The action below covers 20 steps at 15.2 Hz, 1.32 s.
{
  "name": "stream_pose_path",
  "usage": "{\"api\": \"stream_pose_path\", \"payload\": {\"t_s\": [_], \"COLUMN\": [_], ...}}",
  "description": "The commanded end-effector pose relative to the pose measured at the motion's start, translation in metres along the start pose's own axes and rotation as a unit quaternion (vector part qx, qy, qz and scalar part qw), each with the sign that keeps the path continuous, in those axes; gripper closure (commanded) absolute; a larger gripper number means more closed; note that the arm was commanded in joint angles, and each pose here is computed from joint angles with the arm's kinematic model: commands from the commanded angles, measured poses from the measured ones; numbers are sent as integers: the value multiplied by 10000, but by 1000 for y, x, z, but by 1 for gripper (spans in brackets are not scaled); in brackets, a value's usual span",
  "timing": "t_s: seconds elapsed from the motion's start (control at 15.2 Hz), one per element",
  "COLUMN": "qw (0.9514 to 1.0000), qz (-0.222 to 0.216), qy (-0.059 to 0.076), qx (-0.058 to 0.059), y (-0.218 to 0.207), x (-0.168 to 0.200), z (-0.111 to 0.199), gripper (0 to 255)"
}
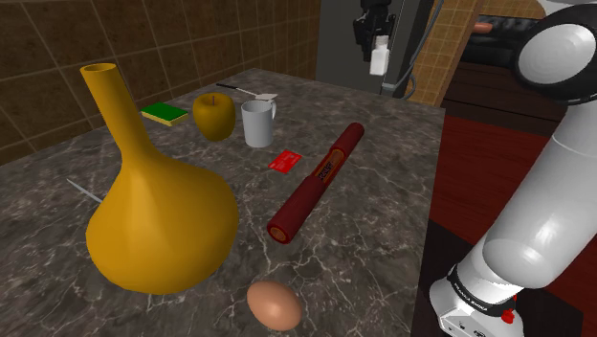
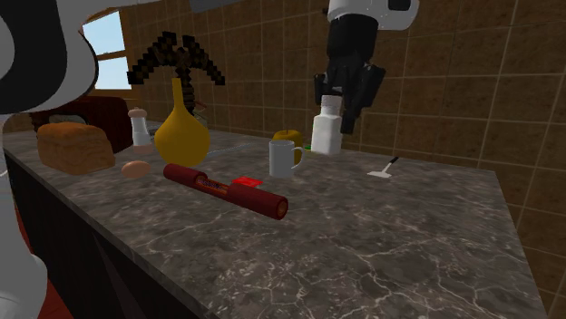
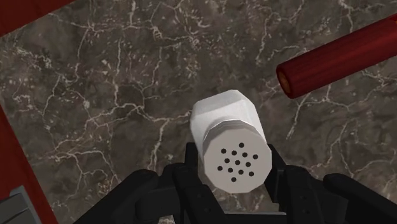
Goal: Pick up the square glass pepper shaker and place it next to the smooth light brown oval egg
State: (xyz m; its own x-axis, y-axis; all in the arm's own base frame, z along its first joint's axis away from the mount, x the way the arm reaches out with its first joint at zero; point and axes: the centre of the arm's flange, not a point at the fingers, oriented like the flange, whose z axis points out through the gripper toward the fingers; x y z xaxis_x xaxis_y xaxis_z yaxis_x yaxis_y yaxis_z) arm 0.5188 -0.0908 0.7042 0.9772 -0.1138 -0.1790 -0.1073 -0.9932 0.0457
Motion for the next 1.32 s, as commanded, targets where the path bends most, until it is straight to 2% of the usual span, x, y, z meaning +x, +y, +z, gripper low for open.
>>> {"api": "stream_pose_path", "payload": {"t_s": [0.0,1.25], "qw": [10000,10000], "qz": [0,0], "qy": [-2,-2], "qx": [0,0], "y": [0,-197], "x": [-1,-155], "z": [-6,12], "gripper": [255,255]}}
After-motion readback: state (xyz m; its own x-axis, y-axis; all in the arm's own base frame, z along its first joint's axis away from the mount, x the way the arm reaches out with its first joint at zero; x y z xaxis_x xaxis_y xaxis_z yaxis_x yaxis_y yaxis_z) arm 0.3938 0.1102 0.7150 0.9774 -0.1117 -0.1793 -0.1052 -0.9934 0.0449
